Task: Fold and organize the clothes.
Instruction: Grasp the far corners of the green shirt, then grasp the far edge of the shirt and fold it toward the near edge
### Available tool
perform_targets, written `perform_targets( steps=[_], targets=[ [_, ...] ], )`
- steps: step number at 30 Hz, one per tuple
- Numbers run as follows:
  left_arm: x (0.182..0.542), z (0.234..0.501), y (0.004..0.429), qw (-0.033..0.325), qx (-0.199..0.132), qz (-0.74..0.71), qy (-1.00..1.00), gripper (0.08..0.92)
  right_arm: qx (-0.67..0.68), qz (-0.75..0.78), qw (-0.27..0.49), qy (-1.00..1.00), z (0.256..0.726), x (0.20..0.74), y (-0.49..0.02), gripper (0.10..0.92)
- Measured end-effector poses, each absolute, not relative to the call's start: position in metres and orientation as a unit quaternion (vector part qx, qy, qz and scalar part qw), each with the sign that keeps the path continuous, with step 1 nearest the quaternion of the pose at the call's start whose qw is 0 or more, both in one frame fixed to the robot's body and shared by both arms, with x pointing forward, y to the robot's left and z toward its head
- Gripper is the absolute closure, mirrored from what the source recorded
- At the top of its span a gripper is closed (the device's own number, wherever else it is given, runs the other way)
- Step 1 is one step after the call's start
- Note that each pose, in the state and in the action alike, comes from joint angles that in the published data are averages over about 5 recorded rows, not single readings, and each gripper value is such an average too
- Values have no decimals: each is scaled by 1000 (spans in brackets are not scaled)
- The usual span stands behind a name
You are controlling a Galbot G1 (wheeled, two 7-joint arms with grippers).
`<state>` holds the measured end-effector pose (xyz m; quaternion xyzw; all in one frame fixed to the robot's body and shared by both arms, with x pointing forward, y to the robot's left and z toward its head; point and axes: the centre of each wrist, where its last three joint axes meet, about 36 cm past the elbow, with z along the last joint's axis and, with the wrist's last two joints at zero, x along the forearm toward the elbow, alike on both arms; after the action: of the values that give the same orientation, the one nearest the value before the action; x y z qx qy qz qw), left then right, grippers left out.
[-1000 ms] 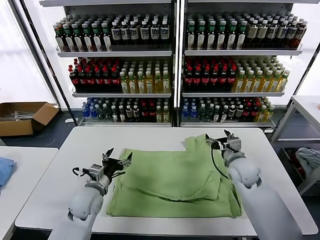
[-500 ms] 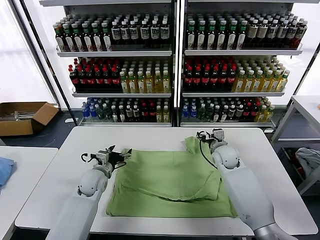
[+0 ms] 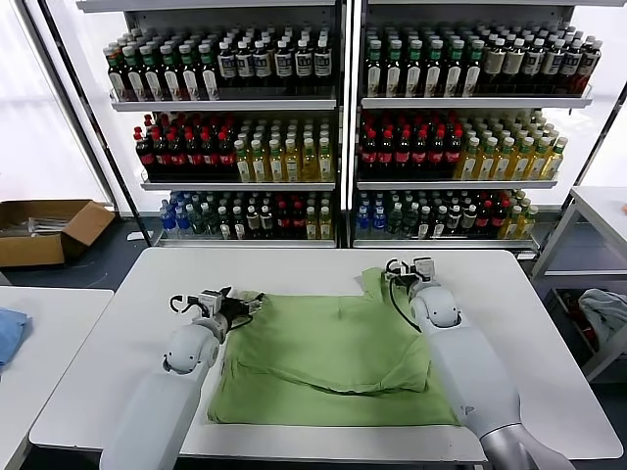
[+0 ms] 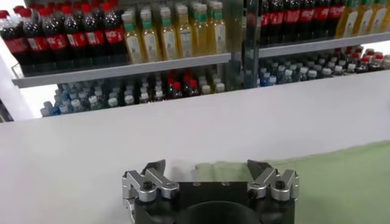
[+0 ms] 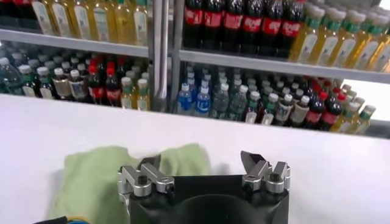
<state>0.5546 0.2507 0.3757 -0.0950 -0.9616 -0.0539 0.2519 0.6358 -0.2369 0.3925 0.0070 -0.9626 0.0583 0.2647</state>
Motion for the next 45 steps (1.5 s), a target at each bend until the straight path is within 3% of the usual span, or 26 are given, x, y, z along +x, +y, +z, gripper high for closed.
perform_targets(
  steps=[4,8,28,33,45],
  targets=[
    [553,373,247,256,-98,-52,-960,215,7,58,269,-961,387,634,-236,200],
    [553,370,245,260,-100,-48,-959,328,7,58,273,-960,382,631,-237,251],
    [538,361,230,267,-110,-25,-957,879,13,67,271,-960,377,599,-238,827],
    [534,361,227,254,-112,-17,-960,911,15,65,260,-963,381,593,-239,915],
    [522,372,233,192,-118,-6,-974,911,31,54,187,-980,424,576,-237,916]
  ],
)
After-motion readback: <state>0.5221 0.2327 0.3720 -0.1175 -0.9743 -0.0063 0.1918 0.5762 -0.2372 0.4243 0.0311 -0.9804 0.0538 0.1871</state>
